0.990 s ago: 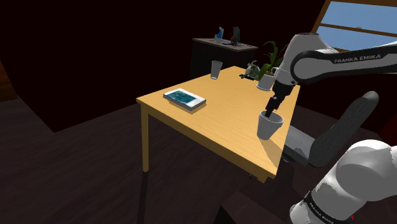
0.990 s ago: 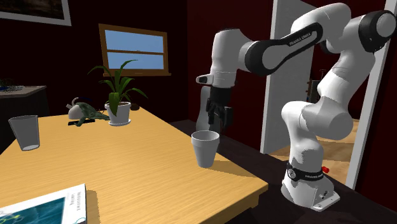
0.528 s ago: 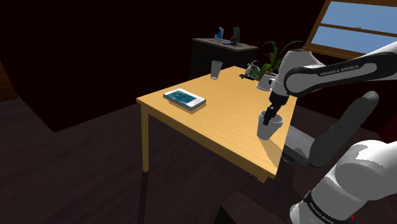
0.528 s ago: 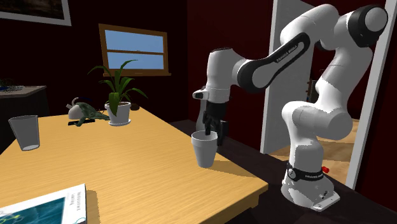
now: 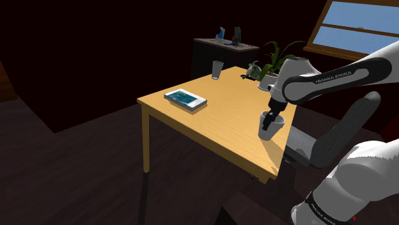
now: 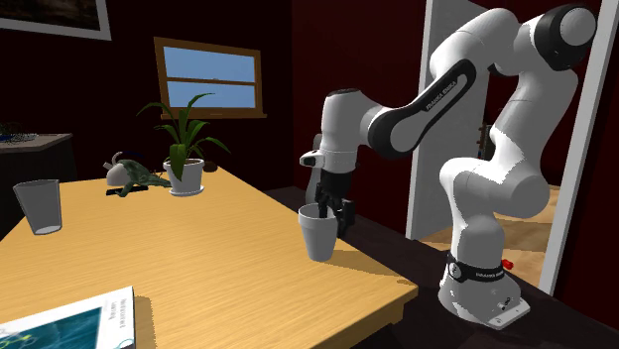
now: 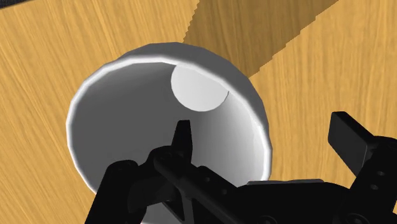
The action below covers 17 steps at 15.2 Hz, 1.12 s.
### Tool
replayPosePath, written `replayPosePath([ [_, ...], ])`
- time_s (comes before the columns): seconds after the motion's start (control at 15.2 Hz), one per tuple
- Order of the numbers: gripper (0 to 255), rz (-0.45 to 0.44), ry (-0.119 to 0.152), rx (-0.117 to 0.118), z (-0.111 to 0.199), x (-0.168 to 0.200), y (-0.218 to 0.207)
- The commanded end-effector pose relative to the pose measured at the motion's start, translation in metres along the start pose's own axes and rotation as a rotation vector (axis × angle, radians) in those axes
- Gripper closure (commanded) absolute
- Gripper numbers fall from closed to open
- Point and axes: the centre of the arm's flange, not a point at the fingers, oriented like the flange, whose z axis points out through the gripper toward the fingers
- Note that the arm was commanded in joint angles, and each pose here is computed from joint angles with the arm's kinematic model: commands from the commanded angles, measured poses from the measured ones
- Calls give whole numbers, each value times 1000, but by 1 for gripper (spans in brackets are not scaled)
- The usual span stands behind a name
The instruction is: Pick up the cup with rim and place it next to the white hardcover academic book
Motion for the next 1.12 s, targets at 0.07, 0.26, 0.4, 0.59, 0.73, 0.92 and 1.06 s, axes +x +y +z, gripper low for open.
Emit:
replayPosePath([
  [0.07, 0, 0, 0, 0, 0, 0, 0],
  [0.26, 255, 0, 0, 0, 0, 0, 0],
  [0.4, 255, 0, 0, 0, 0, 0, 0],
  [0.59, 255, 0, 0, 0, 0, 0, 0],
  [0.73, 255, 0, 0, 0, 0, 0, 0],
  [0.92, 255, 0, 0, 0, -5, 0, 1],
  [1.06, 255, 0, 0, 0, -15, 0, 2],
])
